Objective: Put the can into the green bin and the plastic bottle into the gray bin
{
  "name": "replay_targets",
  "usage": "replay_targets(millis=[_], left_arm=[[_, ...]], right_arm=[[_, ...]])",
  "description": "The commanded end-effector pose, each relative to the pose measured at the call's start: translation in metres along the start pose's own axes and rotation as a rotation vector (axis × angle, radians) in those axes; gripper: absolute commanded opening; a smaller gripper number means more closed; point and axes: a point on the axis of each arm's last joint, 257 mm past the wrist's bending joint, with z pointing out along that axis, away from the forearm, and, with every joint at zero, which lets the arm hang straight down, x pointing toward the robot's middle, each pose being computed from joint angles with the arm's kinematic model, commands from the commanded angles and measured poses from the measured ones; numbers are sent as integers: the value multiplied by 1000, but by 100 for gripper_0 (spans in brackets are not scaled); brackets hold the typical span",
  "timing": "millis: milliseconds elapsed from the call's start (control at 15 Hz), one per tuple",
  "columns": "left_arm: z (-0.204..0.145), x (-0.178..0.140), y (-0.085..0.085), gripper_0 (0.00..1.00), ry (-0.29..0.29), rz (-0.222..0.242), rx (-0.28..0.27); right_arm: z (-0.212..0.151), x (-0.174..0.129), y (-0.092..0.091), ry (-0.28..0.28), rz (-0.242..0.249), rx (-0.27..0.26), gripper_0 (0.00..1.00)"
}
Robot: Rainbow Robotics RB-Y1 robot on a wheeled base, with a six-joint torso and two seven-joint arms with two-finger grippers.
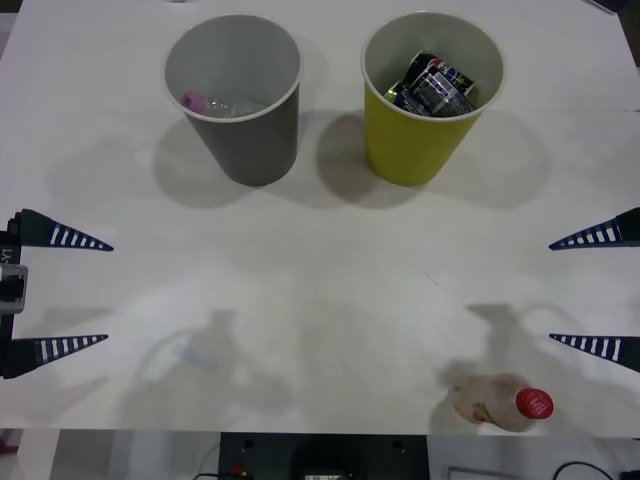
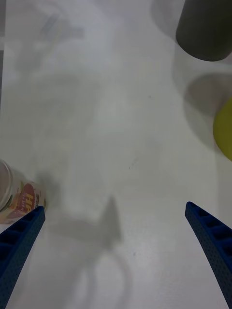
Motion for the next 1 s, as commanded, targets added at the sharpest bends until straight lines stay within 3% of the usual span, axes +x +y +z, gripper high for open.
replay_targets(millis=[67, 133, 400, 933, 1000], left_arm=[[0, 0, 0, 98, 0, 0, 0], [0, 0, 0, 98, 0, 0, 0], [0, 0, 0, 98, 0, 0, 0], [0, 0, 0, 98, 0, 0, 0], [0, 0, 0, 98, 0, 0, 0]], right_arm=[[0, 0, 0, 0, 0, 0, 100], [5, 0, 7, -14, 14, -14, 100], [3, -5, 3, -20, -8, -38, 100], [-19, 19, 20, -3, -34, -208, 100], [-21, 23, 21, -6, -62, -221, 100]])
